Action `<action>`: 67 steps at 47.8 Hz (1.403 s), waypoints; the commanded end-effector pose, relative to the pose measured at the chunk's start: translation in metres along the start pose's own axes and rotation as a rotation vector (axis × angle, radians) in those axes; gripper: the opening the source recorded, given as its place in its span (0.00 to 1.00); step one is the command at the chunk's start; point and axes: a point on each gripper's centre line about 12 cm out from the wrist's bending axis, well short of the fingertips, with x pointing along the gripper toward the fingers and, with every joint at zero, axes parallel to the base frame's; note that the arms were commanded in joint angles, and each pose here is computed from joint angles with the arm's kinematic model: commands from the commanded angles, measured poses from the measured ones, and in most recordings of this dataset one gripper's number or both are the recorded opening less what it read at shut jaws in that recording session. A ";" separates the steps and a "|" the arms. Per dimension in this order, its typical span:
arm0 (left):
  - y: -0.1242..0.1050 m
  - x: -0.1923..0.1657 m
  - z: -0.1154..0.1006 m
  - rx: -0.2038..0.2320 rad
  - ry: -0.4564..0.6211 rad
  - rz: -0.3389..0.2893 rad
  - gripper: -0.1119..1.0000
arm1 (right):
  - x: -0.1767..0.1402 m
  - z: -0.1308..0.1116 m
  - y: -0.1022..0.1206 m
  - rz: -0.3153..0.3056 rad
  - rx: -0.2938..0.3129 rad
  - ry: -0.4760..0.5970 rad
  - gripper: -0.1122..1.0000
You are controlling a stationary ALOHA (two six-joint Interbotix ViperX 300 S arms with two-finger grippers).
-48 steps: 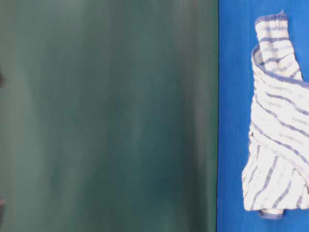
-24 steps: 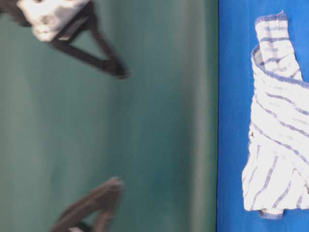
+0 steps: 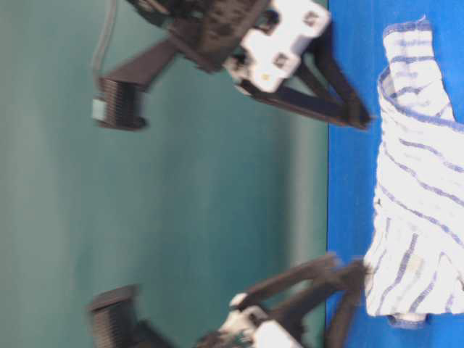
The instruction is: Lift the towel with both arms.
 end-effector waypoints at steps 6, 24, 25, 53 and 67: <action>-0.001 0.027 -0.020 -0.007 0.019 0.001 0.93 | 0.023 -0.007 -0.004 0.003 0.010 0.009 0.67; -0.001 0.044 -0.044 -0.039 0.078 0.004 0.91 | 0.038 -0.019 -0.012 -0.011 0.022 0.048 0.66; -0.002 0.044 -0.044 -0.037 0.080 0.002 0.90 | 0.038 -0.018 -0.012 -0.011 0.022 0.047 0.66; -0.002 0.041 -0.046 -0.036 0.126 -0.001 0.13 | 0.037 -0.016 -0.012 -0.011 0.019 0.043 0.14; 0.000 0.007 0.001 -0.038 0.069 -0.002 0.13 | 0.001 0.019 -0.010 -0.016 0.029 -0.038 0.14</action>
